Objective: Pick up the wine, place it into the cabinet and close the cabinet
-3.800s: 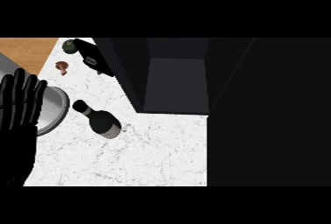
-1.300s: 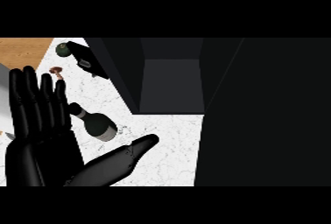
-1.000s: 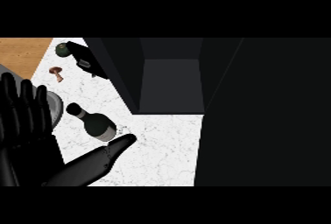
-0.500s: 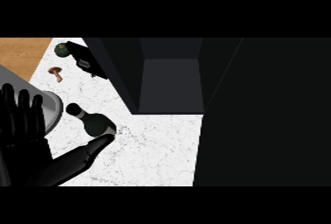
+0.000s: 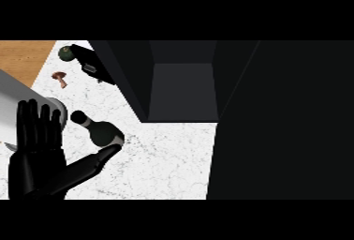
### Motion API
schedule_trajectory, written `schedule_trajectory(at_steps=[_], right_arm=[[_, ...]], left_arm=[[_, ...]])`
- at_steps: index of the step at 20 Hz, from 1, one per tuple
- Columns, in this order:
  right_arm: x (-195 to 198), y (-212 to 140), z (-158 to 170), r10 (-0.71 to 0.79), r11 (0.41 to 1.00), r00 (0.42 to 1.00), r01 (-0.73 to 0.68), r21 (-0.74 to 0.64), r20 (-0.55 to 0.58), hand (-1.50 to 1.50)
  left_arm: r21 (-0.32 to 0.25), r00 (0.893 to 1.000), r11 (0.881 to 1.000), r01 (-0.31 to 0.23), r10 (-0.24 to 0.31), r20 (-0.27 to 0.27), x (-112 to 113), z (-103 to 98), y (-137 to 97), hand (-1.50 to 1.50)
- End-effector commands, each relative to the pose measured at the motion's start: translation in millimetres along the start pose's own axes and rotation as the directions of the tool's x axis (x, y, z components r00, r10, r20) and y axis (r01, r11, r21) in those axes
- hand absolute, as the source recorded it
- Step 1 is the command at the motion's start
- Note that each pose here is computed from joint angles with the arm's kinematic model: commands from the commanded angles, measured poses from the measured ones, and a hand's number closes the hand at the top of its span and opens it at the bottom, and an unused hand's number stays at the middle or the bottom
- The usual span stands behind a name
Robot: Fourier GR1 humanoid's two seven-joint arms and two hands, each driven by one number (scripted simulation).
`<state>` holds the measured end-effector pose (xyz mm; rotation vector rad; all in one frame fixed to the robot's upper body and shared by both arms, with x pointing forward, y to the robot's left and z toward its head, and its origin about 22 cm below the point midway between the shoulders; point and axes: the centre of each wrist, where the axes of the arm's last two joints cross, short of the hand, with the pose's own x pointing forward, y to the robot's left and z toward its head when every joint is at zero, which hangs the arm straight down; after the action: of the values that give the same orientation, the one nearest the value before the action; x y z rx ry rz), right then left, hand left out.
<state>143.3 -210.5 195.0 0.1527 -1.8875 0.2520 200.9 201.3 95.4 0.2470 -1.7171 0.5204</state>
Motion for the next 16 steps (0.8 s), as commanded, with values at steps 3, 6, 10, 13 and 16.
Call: schedule_trajectory(at_steps=[3,6,10,13,16], right_arm=[[13,-5,9,-0.029,1.000,0.997,0.028,0.009,0.066,-1.50],[28,0,22,-0.045,0.999,0.997,0.043,0.023,0.067,-1.50],[31,-3,24,-0.025,0.999,0.999,0.024,0.023,0.046,-1.50],[21,0,18,-0.033,0.999,0.997,0.032,0.016,0.065,-1.50],[23,9,14,-0.023,1.000,0.997,0.022,0.016,0.068,-1.50]], left_arm=[[0.042,1.000,0.999,0.008,-0.008,-0.007,-50,-13,10,-1.50],[0.070,0.999,0.997,0.028,-0.031,0.037,-52,-13,8,-1.50],[0.078,0.999,0.996,0.036,-0.037,0.015,-75,-16,26,-1.50],[0.070,1.000,0.997,0.027,-0.026,-0.004,-87,-17,41,-1.50],[0.072,1.000,0.997,0.020,-0.019,-0.012,-77,-18,41,-1.50]])
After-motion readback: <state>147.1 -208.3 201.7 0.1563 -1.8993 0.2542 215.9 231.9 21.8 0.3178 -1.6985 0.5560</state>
